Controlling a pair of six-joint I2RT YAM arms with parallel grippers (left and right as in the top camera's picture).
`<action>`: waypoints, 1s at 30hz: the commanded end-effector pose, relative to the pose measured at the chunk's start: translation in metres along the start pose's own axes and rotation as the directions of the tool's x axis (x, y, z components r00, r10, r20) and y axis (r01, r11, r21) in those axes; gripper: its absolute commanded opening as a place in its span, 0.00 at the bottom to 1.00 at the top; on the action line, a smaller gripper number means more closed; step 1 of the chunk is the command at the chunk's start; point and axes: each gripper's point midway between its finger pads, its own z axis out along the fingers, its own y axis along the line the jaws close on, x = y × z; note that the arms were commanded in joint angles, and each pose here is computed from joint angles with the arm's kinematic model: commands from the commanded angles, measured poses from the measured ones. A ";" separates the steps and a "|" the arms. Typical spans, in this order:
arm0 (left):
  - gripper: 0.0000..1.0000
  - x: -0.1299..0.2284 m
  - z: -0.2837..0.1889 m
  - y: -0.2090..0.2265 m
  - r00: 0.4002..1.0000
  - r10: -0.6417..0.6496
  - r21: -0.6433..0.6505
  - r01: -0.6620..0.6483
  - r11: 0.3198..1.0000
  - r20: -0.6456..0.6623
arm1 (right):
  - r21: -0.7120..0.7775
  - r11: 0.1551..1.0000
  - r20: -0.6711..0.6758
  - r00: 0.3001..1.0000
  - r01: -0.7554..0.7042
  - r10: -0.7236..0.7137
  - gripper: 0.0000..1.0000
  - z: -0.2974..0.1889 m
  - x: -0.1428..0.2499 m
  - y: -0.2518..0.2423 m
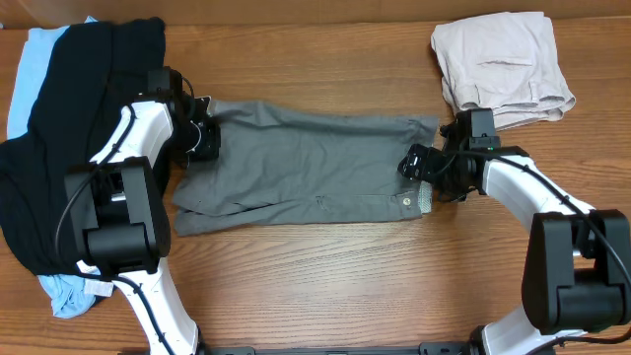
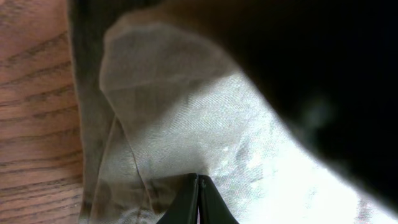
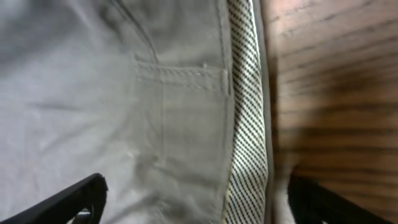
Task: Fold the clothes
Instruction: 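Grasp the right end of the folded shorts with the right gripper, then fold the right half over toward the left gripper with the right gripper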
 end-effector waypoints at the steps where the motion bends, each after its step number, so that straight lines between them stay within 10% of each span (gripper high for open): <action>1: 0.04 0.016 0.021 -0.001 0.997 -0.008 0.007 0.008 1.000 -0.073 | 0.011 0.997 -0.088 0.994 -0.072 0.072 0.83 0.022 0.034 -0.018; 14: 0.04 0.022 0.021 -0.002 0.995 -0.014 0.007 0.014 1.000 -0.096 | -0.034 0.987 -0.032 0.988 -0.154 0.153 0.52 0.030 0.028 -0.015; 20: 0.04 0.024 0.020 -0.002 0.994 -0.027 0.007 0.028 1.000 -0.104 | -0.053 0.984 -0.030 0.986 -0.168 0.167 0.04 0.026 0.023 -0.015; 30: 0.04 0.048 0.016 -0.028 0.978 -0.045 0.125 0.072 0.990 -0.205 | -0.150 0.980 -0.033 0.991 -0.130 0.127 0.04 -0.041 -0.016 -0.020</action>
